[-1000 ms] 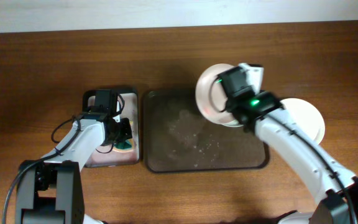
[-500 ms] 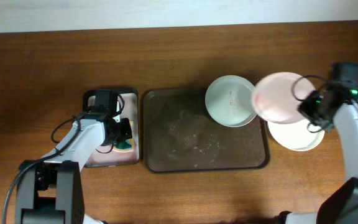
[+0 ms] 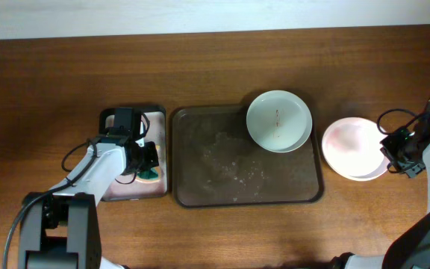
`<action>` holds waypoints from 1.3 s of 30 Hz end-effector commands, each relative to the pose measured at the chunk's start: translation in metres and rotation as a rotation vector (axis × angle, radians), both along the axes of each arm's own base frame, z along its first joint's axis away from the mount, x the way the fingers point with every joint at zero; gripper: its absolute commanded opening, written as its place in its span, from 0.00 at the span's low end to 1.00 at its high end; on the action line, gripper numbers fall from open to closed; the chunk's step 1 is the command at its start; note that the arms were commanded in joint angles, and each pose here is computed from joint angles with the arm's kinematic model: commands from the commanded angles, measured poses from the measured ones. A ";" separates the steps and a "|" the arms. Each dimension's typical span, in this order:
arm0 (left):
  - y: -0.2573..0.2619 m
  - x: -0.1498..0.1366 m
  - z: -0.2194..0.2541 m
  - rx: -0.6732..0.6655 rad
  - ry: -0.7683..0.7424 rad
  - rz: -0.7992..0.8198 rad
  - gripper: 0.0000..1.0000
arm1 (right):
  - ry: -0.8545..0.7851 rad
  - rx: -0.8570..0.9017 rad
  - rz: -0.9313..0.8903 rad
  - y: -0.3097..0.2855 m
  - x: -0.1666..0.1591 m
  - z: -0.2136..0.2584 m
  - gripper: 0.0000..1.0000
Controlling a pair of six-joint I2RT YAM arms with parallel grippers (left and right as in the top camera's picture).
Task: Clean dirty plates on tray and stack at the side
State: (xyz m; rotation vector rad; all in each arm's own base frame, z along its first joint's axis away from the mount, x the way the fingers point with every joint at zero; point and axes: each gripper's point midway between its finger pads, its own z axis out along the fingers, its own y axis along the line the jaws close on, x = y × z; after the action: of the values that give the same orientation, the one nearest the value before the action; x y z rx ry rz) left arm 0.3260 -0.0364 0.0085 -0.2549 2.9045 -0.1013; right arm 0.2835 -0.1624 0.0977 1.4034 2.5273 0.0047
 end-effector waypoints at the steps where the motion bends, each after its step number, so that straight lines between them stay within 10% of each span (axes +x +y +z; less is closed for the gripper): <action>1: -0.001 -0.008 -0.014 -0.004 0.048 -0.017 0.00 | -0.050 0.046 0.017 0.008 0.006 0.003 0.34; 16: -0.001 -0.007 -0.014 -0.004 0.044 -0.017 0.00 | -0.253 0.048 0.764 0.130 0.090 0.005 0.47; 29: -0.001 -0.007 -0.014 -0.004 0.044 -0.017 0.00 | -0.067 0.145 0.744 0.167 0.089 -0.069 0.41; 39: -0.001 -0.007 -0.014 -0.004 0.045 -0.017 0.00 | -0.058 0.165 0.797 0.188 0.093 -0.086 0.15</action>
State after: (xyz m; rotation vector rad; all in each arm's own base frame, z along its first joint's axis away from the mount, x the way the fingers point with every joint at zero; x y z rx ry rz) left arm 0.3263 -0.0365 0.0084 -0.2547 2.9034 -0.1016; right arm 0.3818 0.0157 0.0210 0.3655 2.8618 0.3870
